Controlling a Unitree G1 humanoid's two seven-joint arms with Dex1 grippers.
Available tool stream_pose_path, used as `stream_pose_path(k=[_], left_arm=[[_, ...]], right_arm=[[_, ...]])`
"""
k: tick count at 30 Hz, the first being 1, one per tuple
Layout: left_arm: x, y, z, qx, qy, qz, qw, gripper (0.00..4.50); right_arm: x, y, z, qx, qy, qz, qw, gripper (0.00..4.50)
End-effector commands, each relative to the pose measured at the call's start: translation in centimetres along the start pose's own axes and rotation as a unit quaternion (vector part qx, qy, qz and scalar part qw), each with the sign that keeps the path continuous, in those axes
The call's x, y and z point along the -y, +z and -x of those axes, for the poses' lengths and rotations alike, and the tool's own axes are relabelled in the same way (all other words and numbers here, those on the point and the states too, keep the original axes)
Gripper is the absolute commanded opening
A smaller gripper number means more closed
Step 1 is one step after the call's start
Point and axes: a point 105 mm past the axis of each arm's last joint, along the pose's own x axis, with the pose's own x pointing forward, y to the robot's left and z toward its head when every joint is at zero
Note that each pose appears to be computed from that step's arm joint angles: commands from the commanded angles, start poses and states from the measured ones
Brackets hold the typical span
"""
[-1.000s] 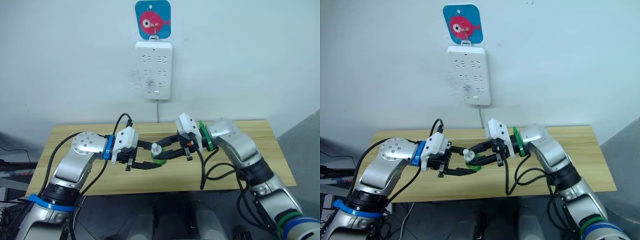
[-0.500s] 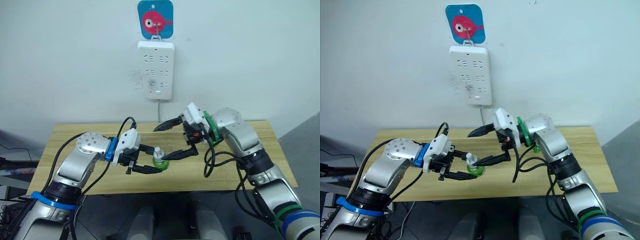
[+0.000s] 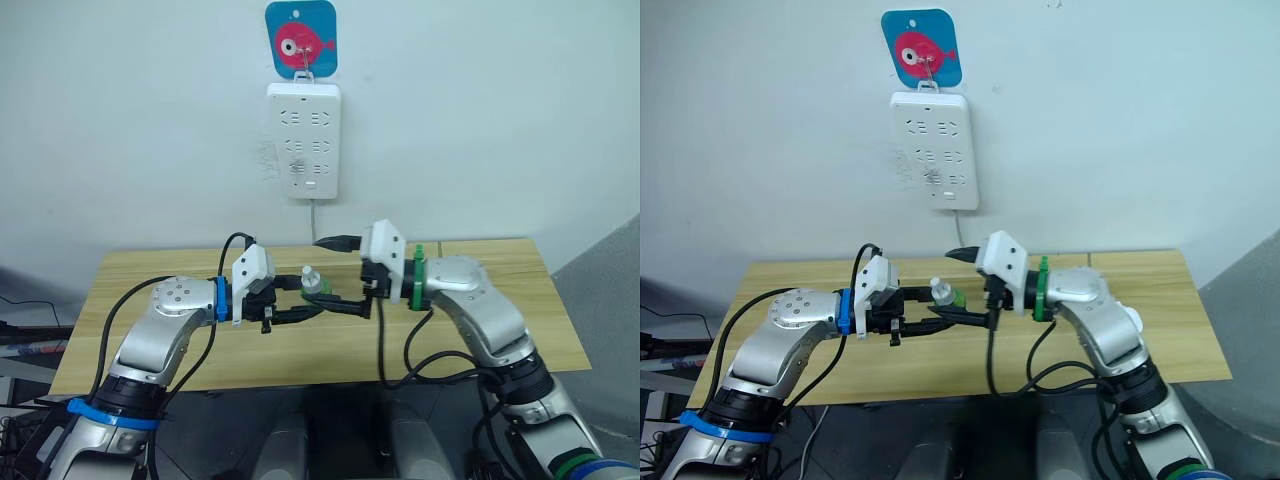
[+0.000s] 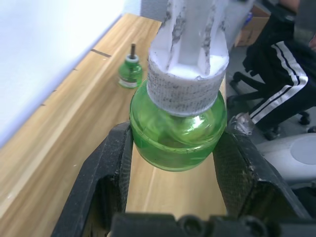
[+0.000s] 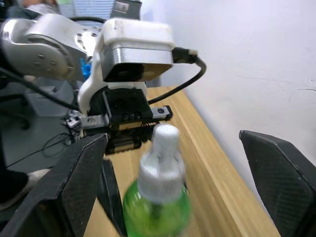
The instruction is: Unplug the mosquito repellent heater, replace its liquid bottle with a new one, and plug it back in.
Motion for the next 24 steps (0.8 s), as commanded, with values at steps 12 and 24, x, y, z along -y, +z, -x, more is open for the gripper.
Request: stream_pose_path(k=[12, 24], left_arm=[[0.1, 0.6, 0.0, 0.004, -0.016, -0.015, 1.000, 2.16], [0.2, 0.2, 0.3, -0.001, -0.018, -0.016, 1.000, 2.16]], right_arm=[[2.5, -0.2, 2.5, -0.020, -0.051, 0.027, 0.998, 4.49], [-0.5, 1.1, 4.2, -0.008, 0.042, -0.018, 0.999, 4.49]])
